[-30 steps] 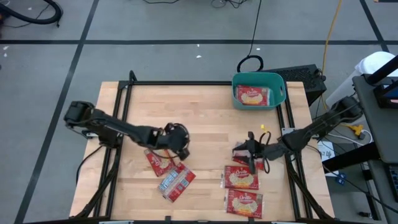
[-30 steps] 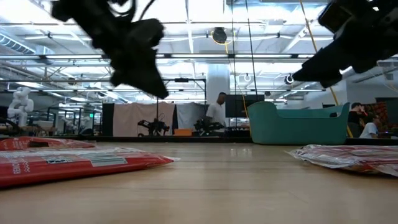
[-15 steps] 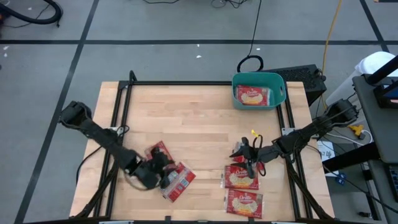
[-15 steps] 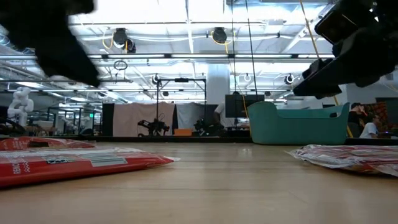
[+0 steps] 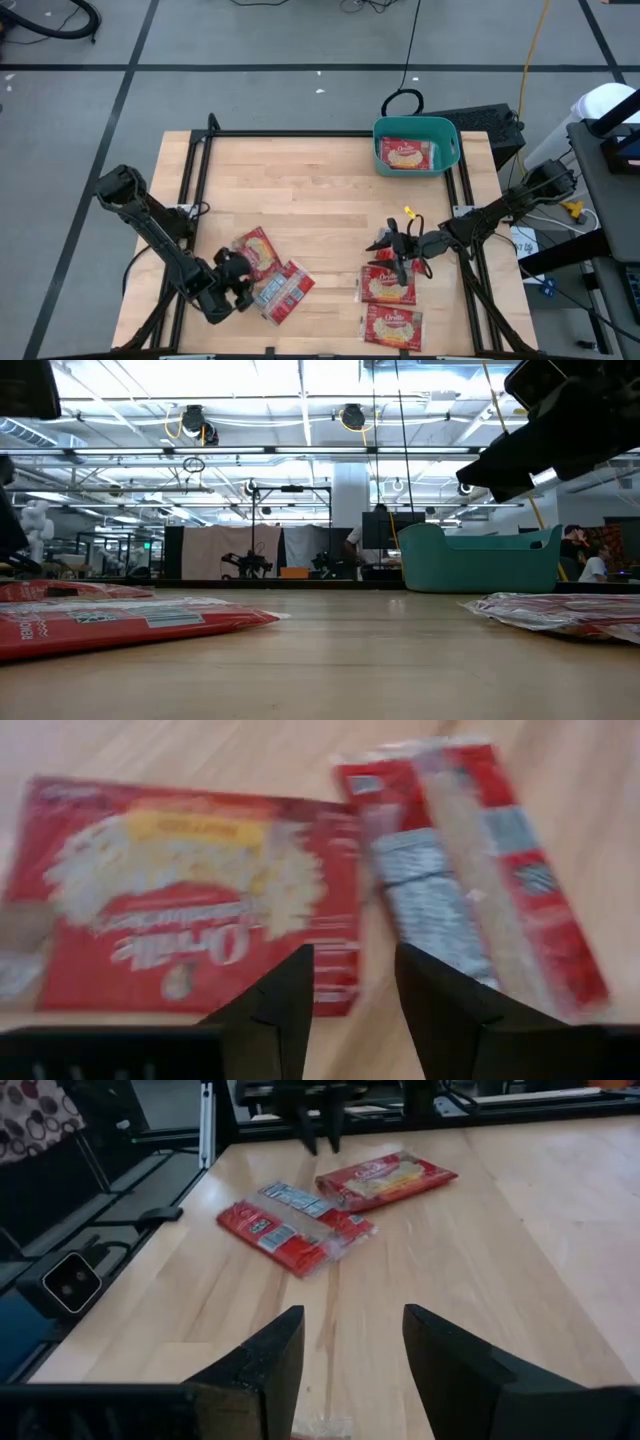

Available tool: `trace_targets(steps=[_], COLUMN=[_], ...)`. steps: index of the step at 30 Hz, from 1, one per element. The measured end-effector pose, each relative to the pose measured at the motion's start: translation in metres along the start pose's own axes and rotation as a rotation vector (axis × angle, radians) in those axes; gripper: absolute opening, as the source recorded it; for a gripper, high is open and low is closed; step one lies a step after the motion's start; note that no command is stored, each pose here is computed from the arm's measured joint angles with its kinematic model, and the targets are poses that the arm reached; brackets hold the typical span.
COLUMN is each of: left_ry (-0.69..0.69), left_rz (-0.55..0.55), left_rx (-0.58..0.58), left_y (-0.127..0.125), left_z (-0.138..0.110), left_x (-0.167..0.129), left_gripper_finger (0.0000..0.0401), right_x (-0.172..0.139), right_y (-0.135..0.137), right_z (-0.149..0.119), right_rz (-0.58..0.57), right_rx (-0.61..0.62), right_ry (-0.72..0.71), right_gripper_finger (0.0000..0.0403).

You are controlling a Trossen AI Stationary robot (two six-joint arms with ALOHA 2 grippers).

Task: Sort popcorn bags into baskets
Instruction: Put the red popcorn bag into the blue bin

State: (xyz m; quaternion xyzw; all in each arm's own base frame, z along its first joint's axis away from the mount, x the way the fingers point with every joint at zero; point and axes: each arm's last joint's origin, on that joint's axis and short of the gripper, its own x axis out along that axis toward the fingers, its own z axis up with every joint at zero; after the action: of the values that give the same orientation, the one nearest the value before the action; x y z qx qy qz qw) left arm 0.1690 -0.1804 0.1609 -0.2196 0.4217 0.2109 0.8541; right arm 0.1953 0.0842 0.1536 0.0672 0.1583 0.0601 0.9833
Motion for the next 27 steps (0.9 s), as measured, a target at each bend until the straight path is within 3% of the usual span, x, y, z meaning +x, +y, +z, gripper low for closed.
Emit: trace_targets(steps=[3, 7, 10, 17, 27], left_ry=[0.026, 0.055, 0.047, -0.011, -0.064], left_rz=[0.129, 0.352, 0.405, 0.301, 0.394], left_rx=[-0.13, -0.388, -0.508, -0.59, -0.575], left_y=[0.014, 0.036, 0.046, 0.057, 0.071], left_z=[-0.004, -0.007, -0.011, -0.015, 0.004], left_x=[-0.002, -0.007, -0.003, 0.021, 0.034], left_gripper_finger=[0.0145, 0.0145, 0.0145, 0.0145, 0.0145], right_x=[0.0, 0.0, 0.0, 0.0, 0.0], right_y=[0.0, 0.0, 0.0, 0.0, -0.001], right_z=[0.0, 0.0, 0.0, -0.001, -0.001], right_rz=[0.0, 0.0, 0.0, -0.002, -0.006], right_rx=[-0.003, -0.008, -0.008, -0.044, -0.1], right_ry=[0.0, -0.001, 0.0, 0.012, 0.014], right_gripper_finger=[0.0164, 0.0164, 0.0164, 0.0164, 0.0164])
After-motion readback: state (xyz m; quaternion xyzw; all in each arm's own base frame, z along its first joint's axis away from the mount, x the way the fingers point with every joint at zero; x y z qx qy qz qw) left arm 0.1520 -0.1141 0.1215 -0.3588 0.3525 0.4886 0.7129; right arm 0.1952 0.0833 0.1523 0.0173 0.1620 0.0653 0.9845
